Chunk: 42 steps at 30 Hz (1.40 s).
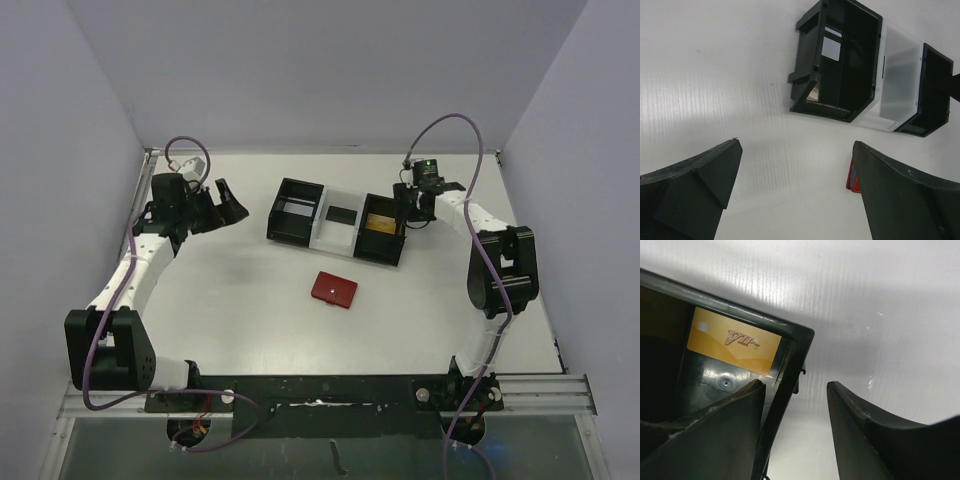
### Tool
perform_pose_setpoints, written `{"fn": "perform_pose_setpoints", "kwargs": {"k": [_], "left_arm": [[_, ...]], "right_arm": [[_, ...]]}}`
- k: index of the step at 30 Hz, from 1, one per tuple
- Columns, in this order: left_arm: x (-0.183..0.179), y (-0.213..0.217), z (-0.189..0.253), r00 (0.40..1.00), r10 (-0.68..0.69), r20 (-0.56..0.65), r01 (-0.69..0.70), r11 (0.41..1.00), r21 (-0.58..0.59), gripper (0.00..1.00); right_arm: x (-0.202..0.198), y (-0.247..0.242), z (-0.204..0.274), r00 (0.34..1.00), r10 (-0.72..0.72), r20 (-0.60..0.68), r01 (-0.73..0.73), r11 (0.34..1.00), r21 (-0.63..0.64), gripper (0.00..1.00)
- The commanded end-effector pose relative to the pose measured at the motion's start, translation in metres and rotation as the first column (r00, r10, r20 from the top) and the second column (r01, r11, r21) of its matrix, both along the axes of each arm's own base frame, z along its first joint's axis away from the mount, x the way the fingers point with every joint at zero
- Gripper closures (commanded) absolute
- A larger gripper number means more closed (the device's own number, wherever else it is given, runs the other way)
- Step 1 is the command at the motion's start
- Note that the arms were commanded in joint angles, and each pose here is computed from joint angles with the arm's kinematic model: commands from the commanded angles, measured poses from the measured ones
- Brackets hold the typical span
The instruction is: Take the credit cards out of the card holder
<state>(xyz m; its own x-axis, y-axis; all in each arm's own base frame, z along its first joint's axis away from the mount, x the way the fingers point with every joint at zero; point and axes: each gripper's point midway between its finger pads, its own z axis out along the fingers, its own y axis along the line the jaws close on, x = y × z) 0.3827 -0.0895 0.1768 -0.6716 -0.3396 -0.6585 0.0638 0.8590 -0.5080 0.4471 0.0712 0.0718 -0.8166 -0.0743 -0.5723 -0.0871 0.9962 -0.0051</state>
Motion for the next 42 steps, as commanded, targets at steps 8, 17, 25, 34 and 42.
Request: {"fn": "perform_pose_setpoints", "kwargs": {"k": [8,17,25,34,42], "left_arm": [[0.006,0.006,0.018,0.996,0.017,0.088,-0.02,0.999,0.033,0.06],[-0.001,0.005,0.016,0.995,0.018,0.094,-0.02,1.0,0.021,0.07],[-0.006,-0.001,0.012,0.996,0.011,0.089,-0.011,1.0,0.003,0.07],[-0.009,-0.003,0.004,0.997,0.017,0.076,-0.016,1.0,-0.013,0.08],[-0.009,-0.011,-0.007,0.999,0.024,0.039,-0.022,0.999,-0.04,0.09]], "right_arm": [[0.007,0.024,0.026,0.991,0.107,0.075,-0.11,0.993,0.035,0.6],[0.007,0.036,0.029,0.977,0.199,0.082,-0.203,0.977,0.056,0.68],[0.003,0.039,0.027,0.969,0.236,0.07,-0.239,0.97,0.05,0.75],[0.004,0.032,0.026,0.988,0.151,0.044,-0.153,0.987,0.047,0.74],[0.001,0.031,0.027,0.995,-0.096,0.035,0.092,0.991,0.1,0.76]]}}
